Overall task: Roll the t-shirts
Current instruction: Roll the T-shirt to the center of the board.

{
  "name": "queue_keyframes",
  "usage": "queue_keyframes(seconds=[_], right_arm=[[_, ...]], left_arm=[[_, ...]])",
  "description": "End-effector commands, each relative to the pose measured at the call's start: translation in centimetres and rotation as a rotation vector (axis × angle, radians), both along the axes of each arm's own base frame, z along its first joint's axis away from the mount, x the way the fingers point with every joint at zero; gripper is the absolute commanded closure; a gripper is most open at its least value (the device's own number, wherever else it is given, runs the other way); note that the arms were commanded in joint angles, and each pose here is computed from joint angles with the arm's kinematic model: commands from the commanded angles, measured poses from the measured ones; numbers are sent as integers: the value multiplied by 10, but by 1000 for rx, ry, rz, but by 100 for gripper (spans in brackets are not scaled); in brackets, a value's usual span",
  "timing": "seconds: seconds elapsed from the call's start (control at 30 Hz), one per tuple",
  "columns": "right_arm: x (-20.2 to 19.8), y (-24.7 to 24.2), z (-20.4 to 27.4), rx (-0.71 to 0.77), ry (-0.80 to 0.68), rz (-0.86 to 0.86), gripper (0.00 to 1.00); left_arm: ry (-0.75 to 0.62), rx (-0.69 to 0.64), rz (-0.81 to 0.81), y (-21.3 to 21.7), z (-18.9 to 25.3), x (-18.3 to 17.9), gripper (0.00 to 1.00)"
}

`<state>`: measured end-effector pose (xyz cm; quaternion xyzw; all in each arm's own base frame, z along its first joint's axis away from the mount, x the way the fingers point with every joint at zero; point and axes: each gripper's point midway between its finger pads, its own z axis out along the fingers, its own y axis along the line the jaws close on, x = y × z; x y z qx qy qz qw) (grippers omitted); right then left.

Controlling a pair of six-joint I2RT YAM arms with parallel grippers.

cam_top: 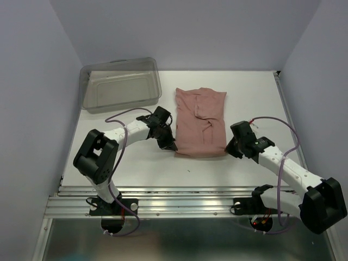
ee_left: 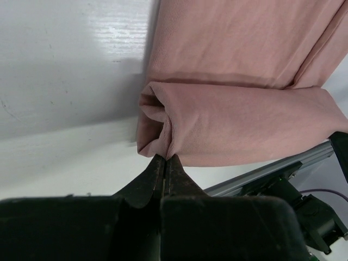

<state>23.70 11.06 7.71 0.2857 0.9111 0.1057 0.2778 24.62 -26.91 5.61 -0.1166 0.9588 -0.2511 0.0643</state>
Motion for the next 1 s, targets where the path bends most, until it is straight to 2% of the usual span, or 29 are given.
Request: queue_keyframes(seconds=[0.0,0.27,0.63,0.7,0.83,0.87,0.97], right_arm=[[24,-6,16,-37,-76,-16,99],[39,-6,17,-46,-87,-10,99],[49,-10,4,-57,-78,-21,99],[54,-11,3,-59,-82,-26,96],[62,-15,5,-79,-104,-31,85],[66,-14,9,-77,-120,-31,78],[73,-15,16,-79,-146,-24,68]], left_arm=[[-46,24,4,2,10,18,100],[-44,51,1,3,2,28,100],[-115,80,9,1,4,50,100],[-129,80,1,-1,6,55,100],[-180,73,1,-3,11,64,86],[-194,69,-6,-5,13,66,80],[-216,85,-12,-3,15,72,73]])
